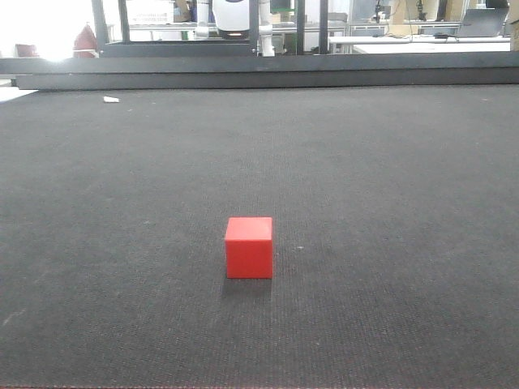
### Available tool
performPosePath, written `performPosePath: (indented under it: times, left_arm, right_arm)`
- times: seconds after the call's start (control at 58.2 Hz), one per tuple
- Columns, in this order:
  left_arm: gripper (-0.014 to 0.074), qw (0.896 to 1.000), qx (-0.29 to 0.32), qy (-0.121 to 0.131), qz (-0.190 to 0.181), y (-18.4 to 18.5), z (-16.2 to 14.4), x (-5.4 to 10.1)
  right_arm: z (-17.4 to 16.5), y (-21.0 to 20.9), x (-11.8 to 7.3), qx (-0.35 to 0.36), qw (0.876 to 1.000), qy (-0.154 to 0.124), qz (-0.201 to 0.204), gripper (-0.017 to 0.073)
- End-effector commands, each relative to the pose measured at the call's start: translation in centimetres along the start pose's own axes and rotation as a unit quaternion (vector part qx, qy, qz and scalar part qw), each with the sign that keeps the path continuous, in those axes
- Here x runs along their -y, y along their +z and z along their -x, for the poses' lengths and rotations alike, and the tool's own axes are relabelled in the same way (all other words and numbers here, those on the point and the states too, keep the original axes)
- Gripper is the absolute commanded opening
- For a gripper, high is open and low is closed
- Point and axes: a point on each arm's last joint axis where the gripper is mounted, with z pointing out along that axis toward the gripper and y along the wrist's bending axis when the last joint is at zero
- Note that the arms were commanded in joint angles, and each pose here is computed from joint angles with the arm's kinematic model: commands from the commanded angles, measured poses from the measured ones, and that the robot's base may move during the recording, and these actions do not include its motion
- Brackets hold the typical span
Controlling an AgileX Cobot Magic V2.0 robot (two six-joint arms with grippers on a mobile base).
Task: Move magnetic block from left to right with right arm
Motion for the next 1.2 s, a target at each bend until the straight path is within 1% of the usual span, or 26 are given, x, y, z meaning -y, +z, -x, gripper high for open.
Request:
performPosePath:
  times: [0.0, 0.343, 0.481, 0.618, 0.79, 0.944, 1.03, 1.082, 1.185]
  left_arm:
    - [-0.0117, 0.999, 0.040, -0.004, -0.001, -0.1, 0.4, 0.0]
    - [-0.0117, 0.999, 0.040, -0.004, -0.001, -0.1, 0.4, 0.0]
    - [-0.0117, 0.999, 0.040, -0.004, -0.001, -0.1, 0.4, 0.0]
    - [-0.0117, 0.999, 0.040, -0.004, -0.001, -0.1, 0.4, 0.0]
    - [-0.0117, 0.999, 0.040, -0.004, -0.001, -0.1, 0.4, 0.0]
    - [-0.0117, 0.999, 0.040, -0.004, -0.001, -0.1, 0.4, 0.0]
    - [-0.0117, 0.999, 0.040, -0.004, -0.001, -0.1, 0.4, 0.0]
    - [-0.0117, 0.999, 0.040, -0.004, -0.001, -0.1, 0.4, 0.0]
    - [-0.0117, 0.999, 0.040, -0.004, -0.001, -0.1, 0.4, 0.0]
  right_arm:
    - [1.0, -0.2, 0.1, 0.053, 0.999, -0.004, -0.004, 0.0054]
    - [1.1, -0.2, 0.1, 0.055, 0.998, -0.004, -0.004, 0.0054]
    - [3.0, -0.5, 0.0, 0.058, 0.998, -0.004, -0.001, 0.0054]
    - [5.3, -0.5, -0.2, 0.013, 1.000, -0.004, 0.005, 0.0054]
    - [7.4, 1.0, -0.4, -0.074, 0.997, -0.005, 0.010, 0.0054]
    - [8.0, 2.9, -0.5, -0.167, 0.986, -0.004, 0.013, 0.0054]
    - [8.0, 4.2, -0.5, -0.217, 0.976, 0.000, 0.015, 0.0054]
    - [8.0, 5.1, -0.6, -0.247, 0.969, 0.013, 0.012, 0.0054]
    - [7.9, 6.6, -0.6, -0.309, 0.949, 0.063, -0.006, 0.0055]
